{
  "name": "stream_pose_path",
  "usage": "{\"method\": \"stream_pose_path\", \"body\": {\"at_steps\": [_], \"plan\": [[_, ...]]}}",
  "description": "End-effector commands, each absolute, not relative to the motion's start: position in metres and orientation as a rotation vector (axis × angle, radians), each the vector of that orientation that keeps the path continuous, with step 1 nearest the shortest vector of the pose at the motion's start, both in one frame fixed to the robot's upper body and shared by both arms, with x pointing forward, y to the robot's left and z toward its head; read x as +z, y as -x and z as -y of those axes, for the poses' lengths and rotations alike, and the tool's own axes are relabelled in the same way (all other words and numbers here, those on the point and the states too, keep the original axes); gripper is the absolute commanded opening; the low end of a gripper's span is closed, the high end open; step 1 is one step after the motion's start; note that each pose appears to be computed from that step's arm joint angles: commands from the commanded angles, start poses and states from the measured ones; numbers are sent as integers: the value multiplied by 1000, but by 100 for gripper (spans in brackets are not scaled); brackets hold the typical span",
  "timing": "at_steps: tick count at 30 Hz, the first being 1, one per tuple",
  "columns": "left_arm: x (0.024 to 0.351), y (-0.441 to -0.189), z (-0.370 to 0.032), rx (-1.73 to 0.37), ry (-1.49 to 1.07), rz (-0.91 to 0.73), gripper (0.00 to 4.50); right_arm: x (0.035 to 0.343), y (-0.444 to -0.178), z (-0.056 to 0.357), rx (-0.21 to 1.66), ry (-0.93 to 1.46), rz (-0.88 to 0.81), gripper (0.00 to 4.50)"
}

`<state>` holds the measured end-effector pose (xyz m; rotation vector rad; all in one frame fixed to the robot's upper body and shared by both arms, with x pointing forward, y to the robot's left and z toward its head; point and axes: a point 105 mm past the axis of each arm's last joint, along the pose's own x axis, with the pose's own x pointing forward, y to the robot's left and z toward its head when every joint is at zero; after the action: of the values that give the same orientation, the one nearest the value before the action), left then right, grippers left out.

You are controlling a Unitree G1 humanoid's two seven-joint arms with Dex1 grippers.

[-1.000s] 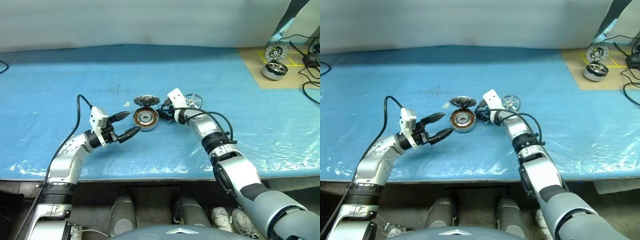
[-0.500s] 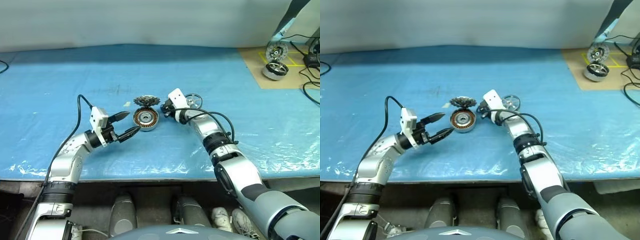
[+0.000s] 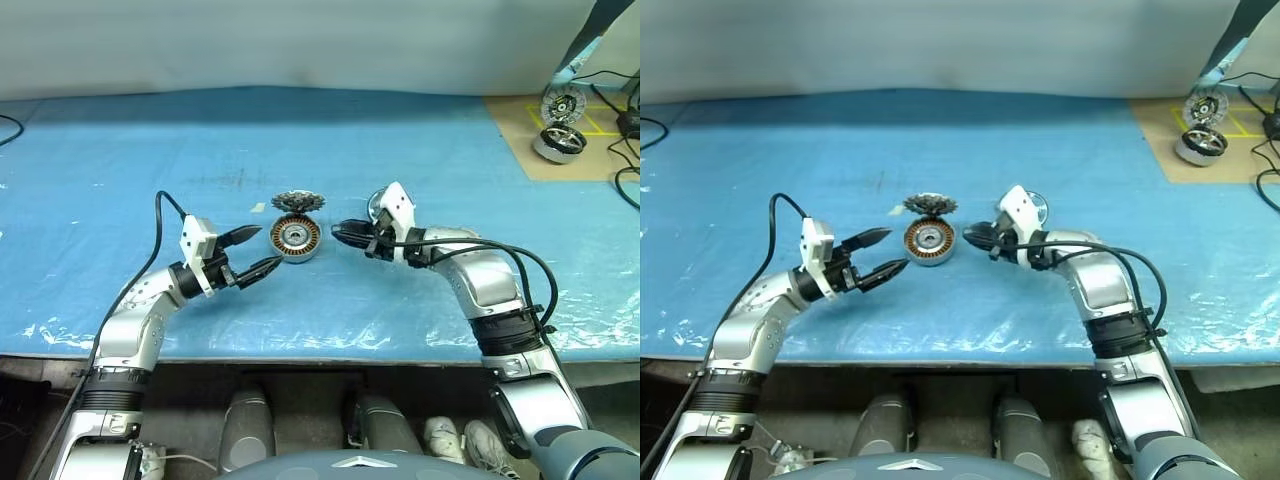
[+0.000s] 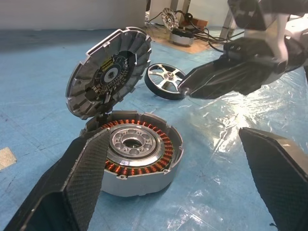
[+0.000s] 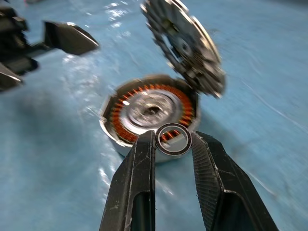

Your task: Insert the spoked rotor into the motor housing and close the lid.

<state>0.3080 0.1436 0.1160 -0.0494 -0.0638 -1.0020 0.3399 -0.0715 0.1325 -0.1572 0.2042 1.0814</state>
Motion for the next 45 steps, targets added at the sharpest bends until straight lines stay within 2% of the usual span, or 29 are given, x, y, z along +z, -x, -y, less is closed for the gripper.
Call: {"method": "stream_pose_path", "body": {"at_steps": [1, 5, 10, 24, 35, 45], "plan": [[119, -309, -142, -1016, 29, 85, 450, 152, -334, 46, 1166, 175, -135, 109], [112, -311, -143, -1007, 12, 75, 450, 139, -348, 21, 1150, 234, -135, 109], [106, -314, -144, -969, -37, 90, 450, 133, -367, 11, 1104, 257, -134, 109], [93, -310, -148, -888, -31, 102, 450, 124, -365, 9, 1137, 267, -151, 109], [98, -313, -133, -887, -19, 118, 450, 109, -380, 16, 1059, 291, -198, 109], [89, -317, -132, -876, -12, 96, 450, 109, -372, 9, 1117, 308, -196, 109]]}}
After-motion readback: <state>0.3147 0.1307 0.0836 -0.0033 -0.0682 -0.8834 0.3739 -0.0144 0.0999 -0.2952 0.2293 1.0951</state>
